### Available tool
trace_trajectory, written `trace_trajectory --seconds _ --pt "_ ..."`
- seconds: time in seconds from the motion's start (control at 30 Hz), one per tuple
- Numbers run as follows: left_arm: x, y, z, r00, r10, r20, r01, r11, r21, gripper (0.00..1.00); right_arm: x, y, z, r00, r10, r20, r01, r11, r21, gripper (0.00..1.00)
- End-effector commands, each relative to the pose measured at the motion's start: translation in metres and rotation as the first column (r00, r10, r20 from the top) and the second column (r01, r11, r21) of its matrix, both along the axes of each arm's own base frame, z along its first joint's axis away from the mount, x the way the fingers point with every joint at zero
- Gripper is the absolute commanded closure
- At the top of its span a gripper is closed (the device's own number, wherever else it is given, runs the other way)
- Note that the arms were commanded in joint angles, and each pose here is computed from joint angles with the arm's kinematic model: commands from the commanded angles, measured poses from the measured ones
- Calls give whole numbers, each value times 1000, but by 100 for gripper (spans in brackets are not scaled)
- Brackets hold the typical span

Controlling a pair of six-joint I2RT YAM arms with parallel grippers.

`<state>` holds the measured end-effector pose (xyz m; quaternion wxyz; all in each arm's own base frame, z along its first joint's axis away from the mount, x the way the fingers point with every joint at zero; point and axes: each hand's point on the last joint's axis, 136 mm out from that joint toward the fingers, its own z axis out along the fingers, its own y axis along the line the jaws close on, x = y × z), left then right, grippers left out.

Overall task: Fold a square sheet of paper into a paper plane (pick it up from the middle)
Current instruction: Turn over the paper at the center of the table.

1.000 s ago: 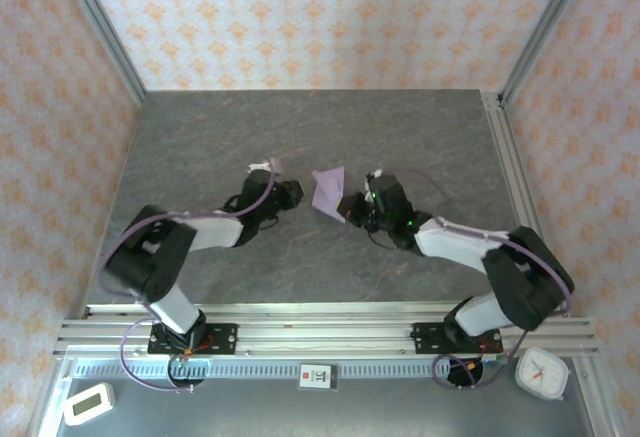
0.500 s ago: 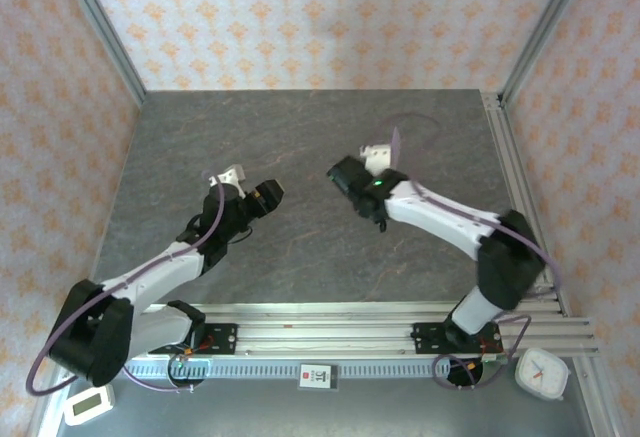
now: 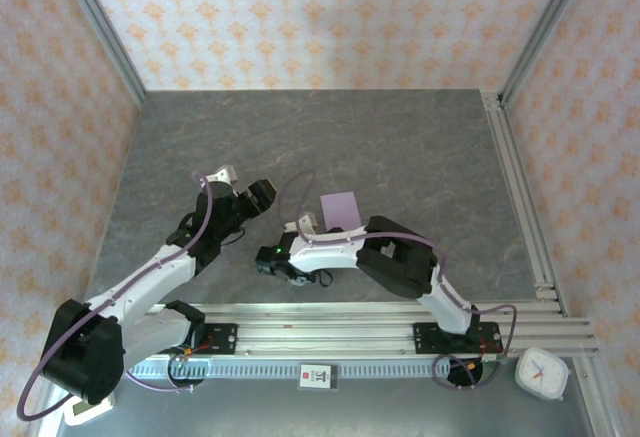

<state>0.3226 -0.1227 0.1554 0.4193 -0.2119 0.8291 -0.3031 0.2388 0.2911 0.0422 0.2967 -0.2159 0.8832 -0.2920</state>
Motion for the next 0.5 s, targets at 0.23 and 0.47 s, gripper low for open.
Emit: trace_trajectory --seconds 0.23,0.47 --pt "-11 -35 8 991 -135 3 135 988 -70 23 35 -46 66 985 -72 -155 160 714 682 44" --pt "-28 -135 3 954 -299 23 298 939 -173 24 58 -107 58 957 -181 -228 278 333 901 49"
